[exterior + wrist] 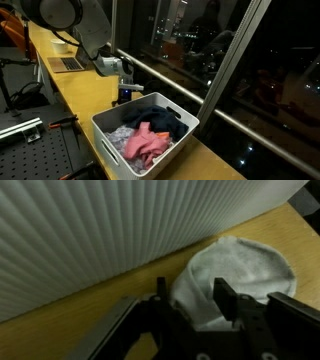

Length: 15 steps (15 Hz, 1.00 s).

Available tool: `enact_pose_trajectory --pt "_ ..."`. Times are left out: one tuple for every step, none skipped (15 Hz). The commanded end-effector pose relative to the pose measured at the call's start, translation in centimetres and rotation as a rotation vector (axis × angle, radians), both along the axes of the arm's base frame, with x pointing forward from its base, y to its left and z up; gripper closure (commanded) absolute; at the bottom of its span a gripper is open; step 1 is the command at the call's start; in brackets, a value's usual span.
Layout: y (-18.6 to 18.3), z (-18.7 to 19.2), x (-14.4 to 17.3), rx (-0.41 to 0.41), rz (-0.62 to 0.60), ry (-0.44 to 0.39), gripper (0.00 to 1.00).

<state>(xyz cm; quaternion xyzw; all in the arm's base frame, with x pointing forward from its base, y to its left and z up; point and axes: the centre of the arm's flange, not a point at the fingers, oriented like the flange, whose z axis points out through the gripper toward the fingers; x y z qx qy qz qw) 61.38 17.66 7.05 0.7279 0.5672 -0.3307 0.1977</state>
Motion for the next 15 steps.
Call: enact_pose_trajectory --pt "0.4 0.5 0.0 0.006 -0.005 -0.016 0.79" --pt "1.0 1.4 -0.1 0.006 -0.008 -0.029 0.88" --pt "1.7 2.5 -0.2 0.004 -0.014 -0.048 0.95" --pt "2.5 3.9 -0.3 0.004 -0.020 -0.071 1.00" --pt "3.3 5.6 -0.3 0.003 -0.026 -0.097 1.00" --pt "4.1 7.6 -0.4 0.003 -0.033 -0.129 1.00" --pt "4.7 10.3 -0.5 -0.002 -0.043 -0.166 0.98" --pt "5.1 12.5 -0.4 -0.012 -0.055 -0.203 0.99" --pt "5.0 14.8 -0.2 -0.025 -0.073 -0.249 0.98" --pt "4.8 17.3 -0.2 -0.041 -0.092 -0.290 0.98" --pt "4.3 19.9 -0.2 -0.051 -0.116 -0.330 0.98" --pt "3.3 22.3 -0.3 -0.061 -0.145 -0.364 0.98" --pt "2.3 24.7 -0.4 -0.067 -0.173 -0.394 0.98" --pt "0.8 26.9 -0.5 -0.069 -0.203 -0.422 0.98" --pt "-0.6 29.0 -0.7 -0.067 -0.227 -0.446 0.98"
